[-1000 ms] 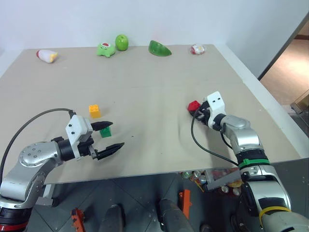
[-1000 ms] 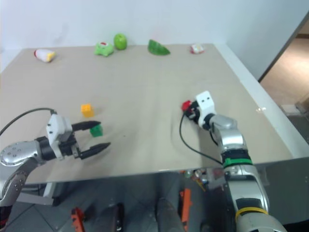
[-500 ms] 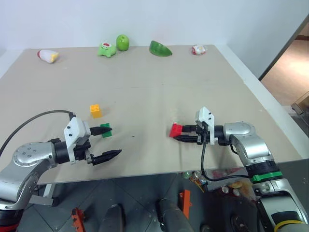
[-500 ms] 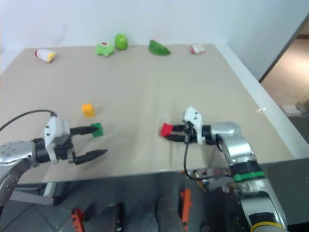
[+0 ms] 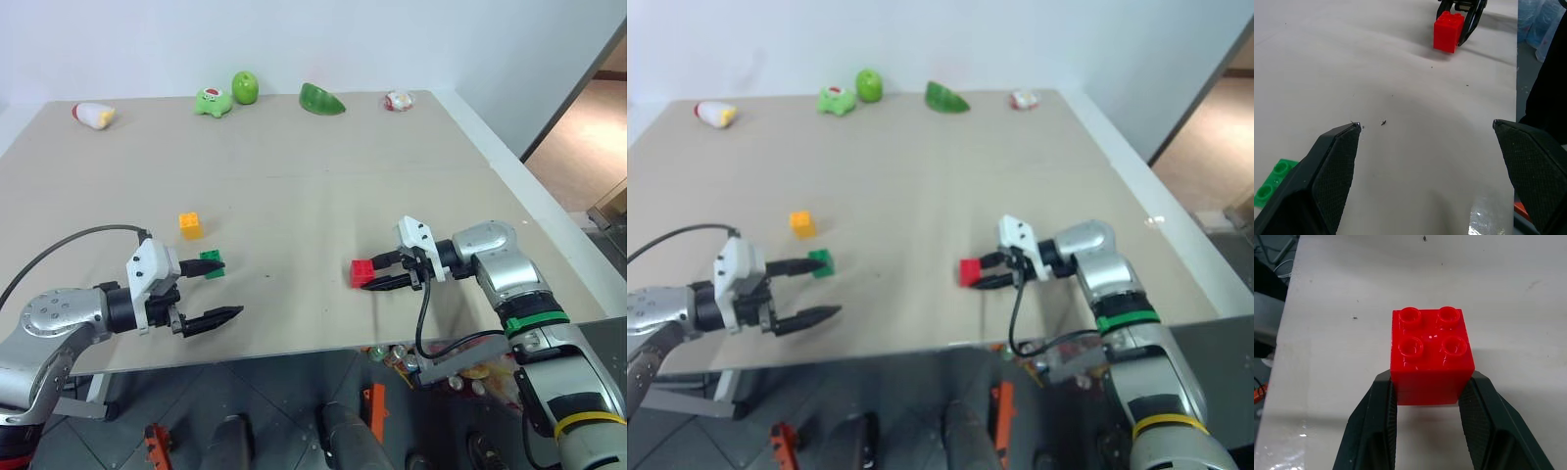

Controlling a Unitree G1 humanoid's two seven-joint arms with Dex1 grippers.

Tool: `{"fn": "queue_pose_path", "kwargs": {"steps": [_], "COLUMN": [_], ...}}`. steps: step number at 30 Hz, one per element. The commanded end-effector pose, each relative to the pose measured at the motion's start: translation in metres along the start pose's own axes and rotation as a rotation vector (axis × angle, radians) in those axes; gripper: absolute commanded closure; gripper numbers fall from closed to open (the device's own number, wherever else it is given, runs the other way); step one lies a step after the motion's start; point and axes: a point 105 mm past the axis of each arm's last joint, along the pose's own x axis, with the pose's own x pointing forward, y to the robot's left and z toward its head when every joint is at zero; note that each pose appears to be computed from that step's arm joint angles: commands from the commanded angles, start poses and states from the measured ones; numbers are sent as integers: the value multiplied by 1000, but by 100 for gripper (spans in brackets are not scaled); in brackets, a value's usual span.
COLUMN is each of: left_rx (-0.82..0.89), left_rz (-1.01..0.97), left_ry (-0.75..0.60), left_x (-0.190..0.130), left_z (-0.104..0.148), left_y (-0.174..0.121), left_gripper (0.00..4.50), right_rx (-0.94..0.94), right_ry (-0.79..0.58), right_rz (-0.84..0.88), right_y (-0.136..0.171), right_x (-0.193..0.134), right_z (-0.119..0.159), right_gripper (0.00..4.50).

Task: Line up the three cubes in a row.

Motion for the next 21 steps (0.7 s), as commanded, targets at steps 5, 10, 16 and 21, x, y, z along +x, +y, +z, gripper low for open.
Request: {"fn": "queue_pose_path", "kwargs": {"steps": [5,10,16,21], "left_rx": [39,31,1,-9], "left_rz": [13,55,186,256], "left_ry": [-19,-10,33,94], "left_x": [-6,-12,-39,-63], "left_z": [12,9,-12,-32], "left_y": [-2,4,28,46], "left_gripper": [0,0,0,0], "right_rx": [-49,-23,-107,-259], "right_ry": [18,47,60,-47], "right_rz": [75,33,29,-24], "right_y": [1,-7,-4,-5], "right_x": [5,10,-1,-37], "right_z": [4,-3,8,68], "right_gripper": [329,200,24,24]}}
